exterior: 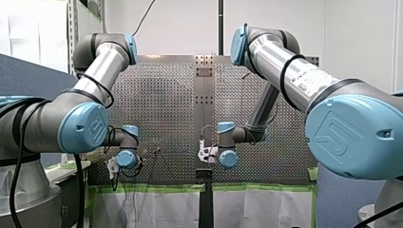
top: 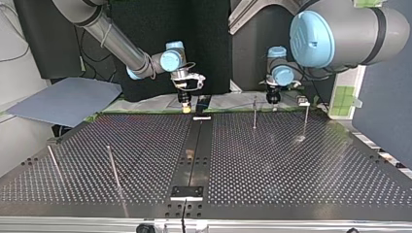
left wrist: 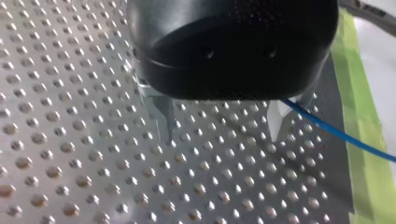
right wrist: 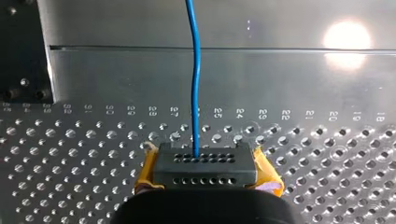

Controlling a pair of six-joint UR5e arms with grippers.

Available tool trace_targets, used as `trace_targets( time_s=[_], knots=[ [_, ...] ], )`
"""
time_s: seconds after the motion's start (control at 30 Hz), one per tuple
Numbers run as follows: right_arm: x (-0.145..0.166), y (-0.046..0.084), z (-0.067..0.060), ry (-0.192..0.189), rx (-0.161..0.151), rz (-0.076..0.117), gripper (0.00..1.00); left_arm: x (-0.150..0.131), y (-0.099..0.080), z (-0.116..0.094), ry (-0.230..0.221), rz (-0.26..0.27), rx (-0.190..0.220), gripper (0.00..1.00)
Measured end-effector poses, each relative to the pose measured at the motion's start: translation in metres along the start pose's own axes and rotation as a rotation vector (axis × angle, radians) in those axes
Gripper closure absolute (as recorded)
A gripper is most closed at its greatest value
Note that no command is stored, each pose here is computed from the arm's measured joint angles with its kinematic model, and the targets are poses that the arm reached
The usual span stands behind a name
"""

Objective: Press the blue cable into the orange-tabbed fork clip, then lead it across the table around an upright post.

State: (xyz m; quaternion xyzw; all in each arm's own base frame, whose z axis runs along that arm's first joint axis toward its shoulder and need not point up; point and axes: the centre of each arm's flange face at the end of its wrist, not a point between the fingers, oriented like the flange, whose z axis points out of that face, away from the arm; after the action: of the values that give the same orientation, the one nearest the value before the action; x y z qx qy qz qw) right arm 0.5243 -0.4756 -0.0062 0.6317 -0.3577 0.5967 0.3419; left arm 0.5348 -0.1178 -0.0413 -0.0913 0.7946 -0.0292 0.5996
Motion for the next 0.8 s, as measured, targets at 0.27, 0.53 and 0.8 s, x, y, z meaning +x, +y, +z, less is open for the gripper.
trace_targets(
  time_s=[0.27, 0.53, 0.8],
  knots=[
    [-0.001, 0.001, -0.001, -0.007, 0.000, -0.001, 1.00, -0.019, -0.007, -0.020, -0.036, -0.029, 0.073, 0.00],
    [-0.002, 0.001, -0.002, -0.019, 0.001, -0.002, 1.00, -0.034, -0.016, -0.047, -0.045, -0.081, 0.152, 0.00],
    [-0.003, 0.001, -0.003, -0.024, 0.001, -0.003, 1.00, -0.042, -0.027, -0.077, -0.024, -0.079, 0.217, 0.00]
  ],
)
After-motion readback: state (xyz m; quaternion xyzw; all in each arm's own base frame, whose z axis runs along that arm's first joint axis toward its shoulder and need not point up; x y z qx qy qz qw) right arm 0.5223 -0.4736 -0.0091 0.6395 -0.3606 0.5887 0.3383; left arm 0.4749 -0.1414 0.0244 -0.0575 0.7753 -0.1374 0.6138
